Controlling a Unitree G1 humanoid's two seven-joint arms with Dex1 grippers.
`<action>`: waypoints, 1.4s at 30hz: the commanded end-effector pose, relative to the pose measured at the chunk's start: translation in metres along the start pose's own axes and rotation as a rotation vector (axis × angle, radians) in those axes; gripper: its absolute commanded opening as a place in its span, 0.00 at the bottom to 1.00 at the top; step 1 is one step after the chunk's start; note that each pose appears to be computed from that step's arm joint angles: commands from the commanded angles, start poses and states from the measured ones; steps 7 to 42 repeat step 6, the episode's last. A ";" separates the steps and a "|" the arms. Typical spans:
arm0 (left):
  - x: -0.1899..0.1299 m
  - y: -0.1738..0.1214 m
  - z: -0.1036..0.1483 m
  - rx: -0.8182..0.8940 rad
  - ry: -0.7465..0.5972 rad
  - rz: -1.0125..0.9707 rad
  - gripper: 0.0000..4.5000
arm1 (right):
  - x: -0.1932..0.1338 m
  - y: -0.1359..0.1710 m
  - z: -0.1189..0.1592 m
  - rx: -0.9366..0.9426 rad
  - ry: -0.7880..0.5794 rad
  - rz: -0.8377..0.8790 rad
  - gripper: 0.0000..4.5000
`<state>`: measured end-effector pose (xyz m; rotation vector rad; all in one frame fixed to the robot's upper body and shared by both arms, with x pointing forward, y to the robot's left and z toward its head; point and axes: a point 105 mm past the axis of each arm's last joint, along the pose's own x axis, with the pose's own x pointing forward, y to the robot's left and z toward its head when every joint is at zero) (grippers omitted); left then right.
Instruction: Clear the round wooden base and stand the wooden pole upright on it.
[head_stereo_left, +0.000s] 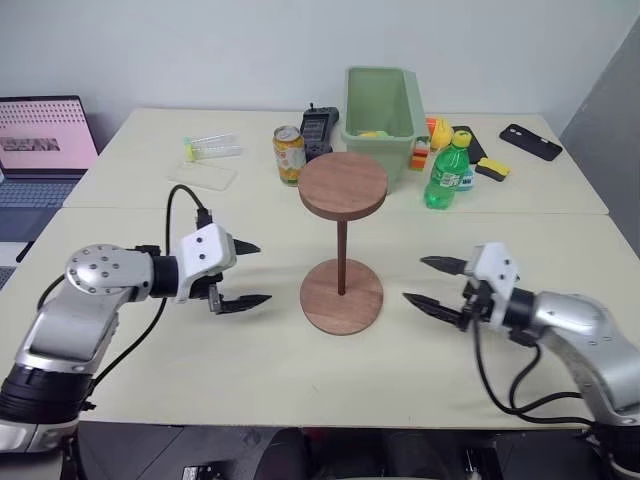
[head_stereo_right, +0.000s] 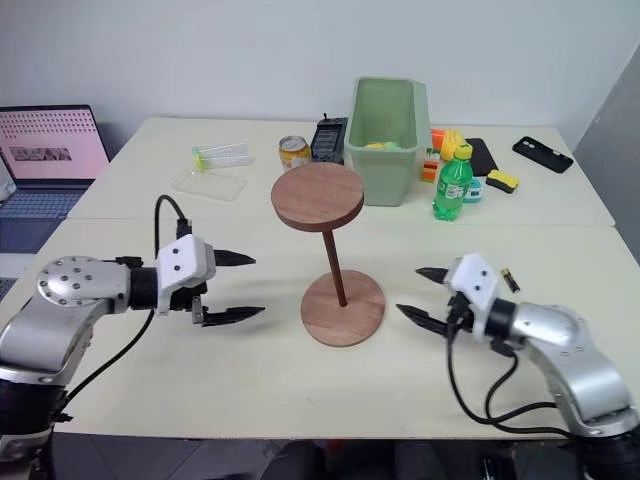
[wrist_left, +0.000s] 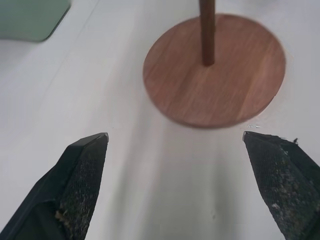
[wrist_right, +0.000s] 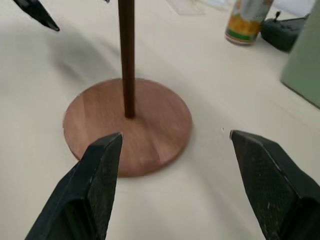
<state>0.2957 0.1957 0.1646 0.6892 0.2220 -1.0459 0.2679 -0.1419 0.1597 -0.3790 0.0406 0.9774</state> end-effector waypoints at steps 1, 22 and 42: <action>-0.026 0.012 -0.006 -0.021 0.028 0.101 1.00 | -0.043 -0.012 0.019 -0.091 -0.004 -0.008 0.80; -0.042 0.021 -0.030 -0.072 0.073 0.187 1.00 | -0.068 -0.030 0.018 -0.097 0.061 -0.074 0.80; -0.042 0.021 -0.030 -0.072 0.073 0.187 1.00 | -0.068 -0.030 0.018 -0.097 0.061 -0.074 0.80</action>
